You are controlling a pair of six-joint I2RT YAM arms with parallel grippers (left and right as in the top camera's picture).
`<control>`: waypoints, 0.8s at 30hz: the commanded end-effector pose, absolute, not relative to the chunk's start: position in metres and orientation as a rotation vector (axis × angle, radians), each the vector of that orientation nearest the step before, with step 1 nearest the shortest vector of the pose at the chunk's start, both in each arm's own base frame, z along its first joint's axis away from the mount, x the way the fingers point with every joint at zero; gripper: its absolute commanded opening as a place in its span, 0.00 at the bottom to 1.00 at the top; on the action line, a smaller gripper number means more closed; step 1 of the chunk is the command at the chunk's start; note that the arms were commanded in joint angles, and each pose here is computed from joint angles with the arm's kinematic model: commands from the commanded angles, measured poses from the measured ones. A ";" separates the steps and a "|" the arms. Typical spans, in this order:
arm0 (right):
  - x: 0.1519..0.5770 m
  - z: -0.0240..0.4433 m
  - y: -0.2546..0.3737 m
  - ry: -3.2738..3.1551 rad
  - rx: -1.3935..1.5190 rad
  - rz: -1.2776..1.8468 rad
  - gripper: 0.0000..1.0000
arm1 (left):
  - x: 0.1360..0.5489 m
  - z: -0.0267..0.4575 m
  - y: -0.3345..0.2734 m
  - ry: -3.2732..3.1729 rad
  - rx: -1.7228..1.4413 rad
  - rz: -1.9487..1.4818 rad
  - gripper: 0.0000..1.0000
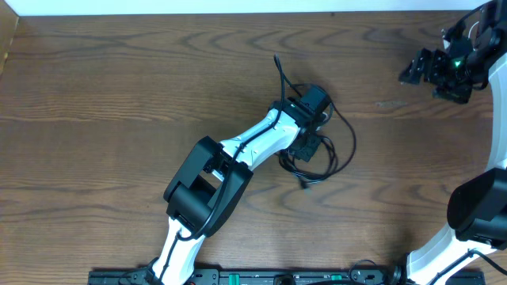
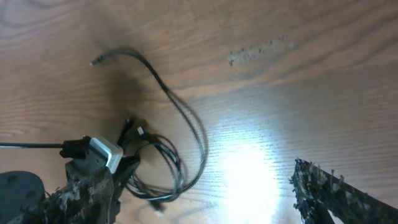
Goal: Untangle cables
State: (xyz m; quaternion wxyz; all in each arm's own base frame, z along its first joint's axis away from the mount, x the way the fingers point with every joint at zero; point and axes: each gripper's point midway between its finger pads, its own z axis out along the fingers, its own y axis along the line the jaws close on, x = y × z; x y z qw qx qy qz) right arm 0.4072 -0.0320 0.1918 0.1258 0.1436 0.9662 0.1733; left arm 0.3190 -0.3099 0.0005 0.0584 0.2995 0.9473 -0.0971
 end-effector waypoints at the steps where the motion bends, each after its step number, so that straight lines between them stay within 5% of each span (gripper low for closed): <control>1: 0.403 0.181 -0.026 2.851 0.400 0.524 0.89 | 0.304 -0.004 -0.309 2.916 0.974 -0.358 0.08; 11: 0.401 0.182 0.031 2.829 0.083 0.756 0.89 | 0.378 0.176 -0.300 2.614 0.471 -0.541 0.07; 24: 0.412 0.201 0.122 2.681 -0.273 0.924 0.89 | 0.362 0.363 -0.272 2.130 0.312 -0.750 0.07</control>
